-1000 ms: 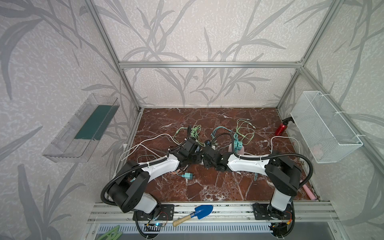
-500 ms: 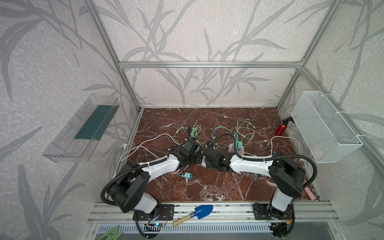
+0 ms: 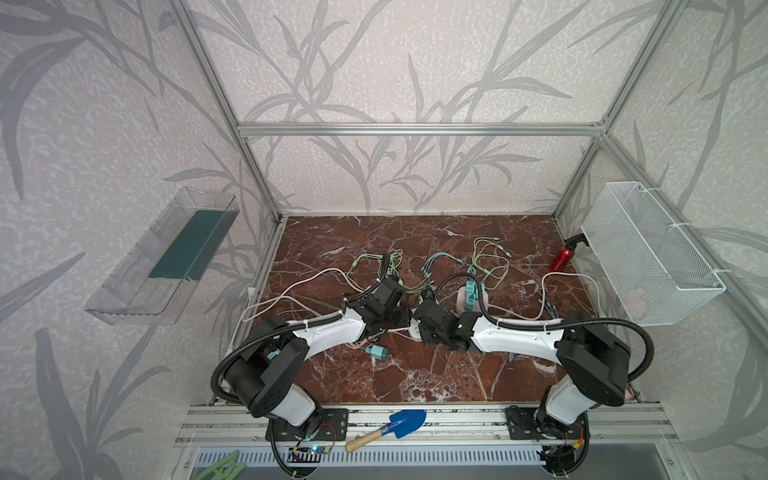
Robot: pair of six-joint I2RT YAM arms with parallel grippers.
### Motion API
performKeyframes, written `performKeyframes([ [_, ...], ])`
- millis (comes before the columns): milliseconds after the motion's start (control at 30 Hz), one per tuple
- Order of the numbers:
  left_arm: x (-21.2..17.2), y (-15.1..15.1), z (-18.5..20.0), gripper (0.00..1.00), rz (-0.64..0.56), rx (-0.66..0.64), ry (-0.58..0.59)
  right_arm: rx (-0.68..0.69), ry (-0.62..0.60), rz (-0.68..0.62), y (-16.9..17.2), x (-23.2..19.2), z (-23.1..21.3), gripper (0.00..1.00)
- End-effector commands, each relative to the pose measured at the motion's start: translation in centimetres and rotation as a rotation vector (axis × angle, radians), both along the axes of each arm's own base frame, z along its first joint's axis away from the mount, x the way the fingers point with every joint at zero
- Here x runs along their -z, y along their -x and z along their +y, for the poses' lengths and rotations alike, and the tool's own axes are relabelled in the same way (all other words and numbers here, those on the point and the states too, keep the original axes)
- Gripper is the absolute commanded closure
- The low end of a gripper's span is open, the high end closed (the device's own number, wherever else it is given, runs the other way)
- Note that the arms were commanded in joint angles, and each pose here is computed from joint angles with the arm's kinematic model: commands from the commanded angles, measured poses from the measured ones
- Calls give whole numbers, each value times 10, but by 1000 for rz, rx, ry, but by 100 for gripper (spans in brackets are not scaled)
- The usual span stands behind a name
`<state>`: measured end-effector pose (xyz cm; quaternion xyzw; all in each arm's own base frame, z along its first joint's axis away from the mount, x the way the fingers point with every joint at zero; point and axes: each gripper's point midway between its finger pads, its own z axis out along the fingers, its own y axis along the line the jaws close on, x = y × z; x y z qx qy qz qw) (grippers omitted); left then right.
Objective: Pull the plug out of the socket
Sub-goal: 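Lower left gripper onto the white power strip edge beside the pink charger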
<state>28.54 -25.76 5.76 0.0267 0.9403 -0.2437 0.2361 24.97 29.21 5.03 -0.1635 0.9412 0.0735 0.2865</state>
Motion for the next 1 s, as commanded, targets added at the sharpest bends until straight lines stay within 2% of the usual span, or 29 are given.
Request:
performKeyframes([
  [0,17,11,-2,66,76,12,-25,8,12,-5,3,-2,-5,67],
  [333,31,18,-1,67,109,22,-65,17,-5,-26,-3,-10,2,66],
  [600,28,20,0,68,92,36,-105,18,-29,-54,-9,-21,9,65],
  [700,28,21,5,71,91,31,-133,18,-33,-76,-13,-28,10,65],
  [967,-6,16,16,71,-6,-22,-108,24,-3,-74,-11,-17,2,65],
])
